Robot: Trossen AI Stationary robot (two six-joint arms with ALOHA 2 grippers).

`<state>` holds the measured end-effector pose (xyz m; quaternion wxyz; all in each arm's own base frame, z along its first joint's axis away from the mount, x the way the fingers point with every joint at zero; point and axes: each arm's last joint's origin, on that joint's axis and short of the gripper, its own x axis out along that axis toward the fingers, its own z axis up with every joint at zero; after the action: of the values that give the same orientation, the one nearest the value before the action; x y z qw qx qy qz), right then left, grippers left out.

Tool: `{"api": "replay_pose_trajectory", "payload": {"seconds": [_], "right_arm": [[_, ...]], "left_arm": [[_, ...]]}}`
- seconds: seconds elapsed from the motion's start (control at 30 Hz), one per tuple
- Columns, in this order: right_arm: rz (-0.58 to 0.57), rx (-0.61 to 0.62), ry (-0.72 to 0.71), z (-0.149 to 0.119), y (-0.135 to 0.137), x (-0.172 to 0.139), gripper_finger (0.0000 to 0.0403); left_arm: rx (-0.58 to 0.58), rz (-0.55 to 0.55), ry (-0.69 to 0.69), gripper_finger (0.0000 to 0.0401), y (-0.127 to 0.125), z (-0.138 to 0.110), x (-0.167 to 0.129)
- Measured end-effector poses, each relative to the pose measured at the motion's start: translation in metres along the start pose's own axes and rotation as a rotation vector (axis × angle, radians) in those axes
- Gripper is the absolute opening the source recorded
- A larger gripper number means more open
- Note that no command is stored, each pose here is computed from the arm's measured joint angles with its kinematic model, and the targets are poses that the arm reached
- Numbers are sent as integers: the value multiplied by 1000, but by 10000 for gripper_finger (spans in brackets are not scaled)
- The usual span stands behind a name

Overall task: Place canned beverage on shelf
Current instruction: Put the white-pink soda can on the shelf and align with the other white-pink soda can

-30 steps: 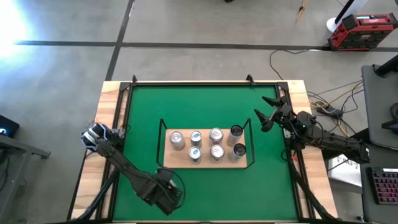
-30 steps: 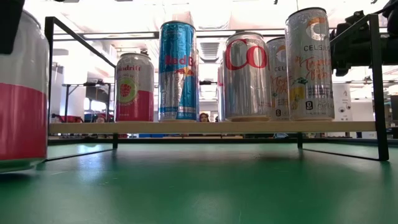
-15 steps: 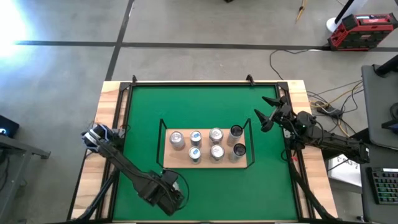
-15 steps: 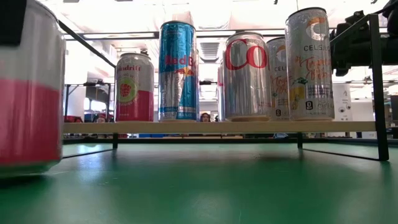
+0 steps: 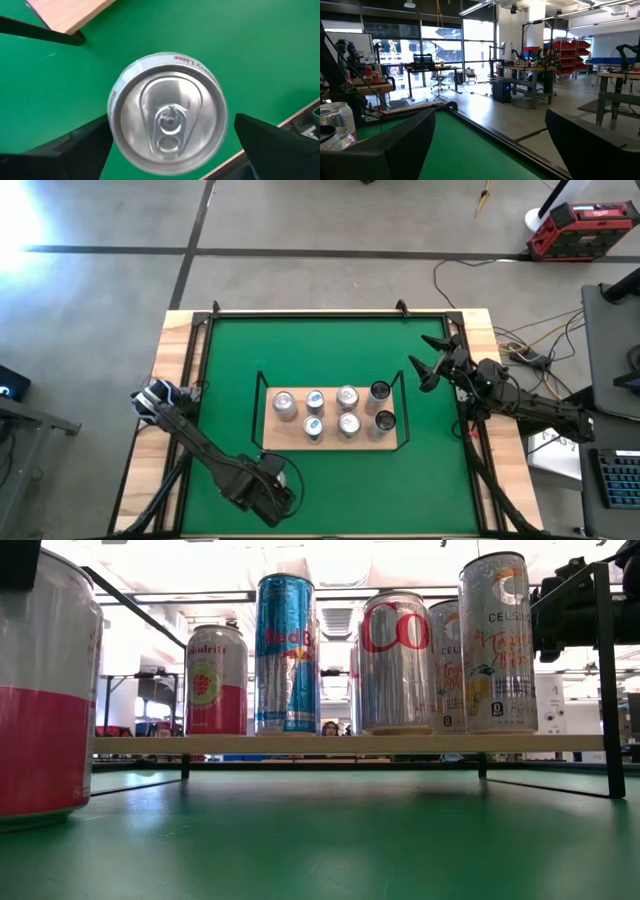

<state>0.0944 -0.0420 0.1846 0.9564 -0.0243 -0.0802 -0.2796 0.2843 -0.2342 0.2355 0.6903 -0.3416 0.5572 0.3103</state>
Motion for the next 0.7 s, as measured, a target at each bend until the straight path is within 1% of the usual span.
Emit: {"api": "replay_pose_trajectory", "payload": {"seconds": [0.1,0.3,0.6,0.7], "right_arm": [[0,2,0,0,0,0,368],[0,0,0,0,0,0,368],[0,1,0,0,0,0,368],[0,2,0,0,0,0,368]], "left_arm": [[-33,9,-4,398,0,1,-7],[-246,54,-20,398,4,2,-9],[-474,34,-29,399,2,4,-8],[-567,32,-31,400,2,5,-8]]}}
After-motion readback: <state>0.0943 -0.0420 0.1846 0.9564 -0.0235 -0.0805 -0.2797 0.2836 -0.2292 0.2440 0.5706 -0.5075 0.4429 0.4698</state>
